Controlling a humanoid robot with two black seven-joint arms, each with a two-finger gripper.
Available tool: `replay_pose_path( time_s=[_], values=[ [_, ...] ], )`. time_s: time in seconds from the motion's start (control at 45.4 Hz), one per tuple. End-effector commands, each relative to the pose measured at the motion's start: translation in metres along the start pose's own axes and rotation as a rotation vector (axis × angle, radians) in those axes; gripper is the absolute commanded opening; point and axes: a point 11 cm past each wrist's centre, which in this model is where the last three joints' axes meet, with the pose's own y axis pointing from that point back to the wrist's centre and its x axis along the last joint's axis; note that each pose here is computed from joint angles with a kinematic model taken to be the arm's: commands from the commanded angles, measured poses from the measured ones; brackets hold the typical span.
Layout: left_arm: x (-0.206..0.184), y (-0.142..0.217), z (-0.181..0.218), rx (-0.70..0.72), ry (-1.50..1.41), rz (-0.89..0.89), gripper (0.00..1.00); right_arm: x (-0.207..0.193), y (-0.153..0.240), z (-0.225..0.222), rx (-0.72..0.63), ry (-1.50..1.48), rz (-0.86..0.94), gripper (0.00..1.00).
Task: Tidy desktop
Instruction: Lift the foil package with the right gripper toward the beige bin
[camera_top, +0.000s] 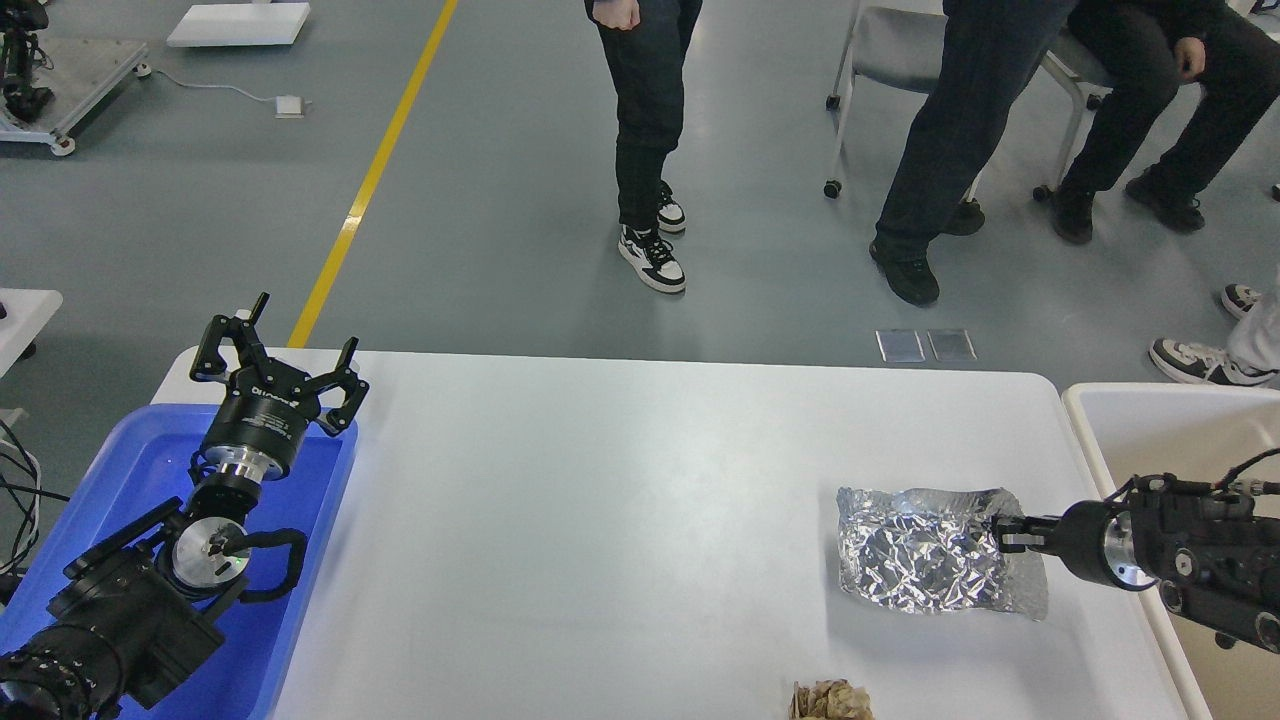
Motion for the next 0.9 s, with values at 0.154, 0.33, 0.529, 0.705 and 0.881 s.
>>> replay_pose_path(
  time_s=[0.154, 0.33, 0.529, 0.705, 0.881],
  values=[
    [0.0, 0.0, 0.0, 0.001, 0.0, 0.0, 1.0, 0.063, 0.047, 0.006, 0.034, -0.023, 0.047, 0.0],
    [0.0, 0.0, 0.0, 0.0, 0.0, 0.0, 1.0, 0.103, 0.083, 0.006, 0.047, -0.04, 0.064, 0.0],
    [0.0, 0.0, 0.0, 0.0, 0.0, 0.0, 1.0, 0.133, 0.128, 0.001, 0.07, -0.066, 0.058, 0.0],
    [0.0, 0.0, 0.0, 0.0, 0.0, 0.0, 1.0, 0.144, 0.155, -0.003, 0.082, -0.08, 0.066, 0.0],
    [0.0, 0.0, 0.0, 0.0, 0.001, -0.001, 1.0, 0.145, 0.159, 0.011, 0.046, -0.088, 0.076, 0.0]
  ],
)
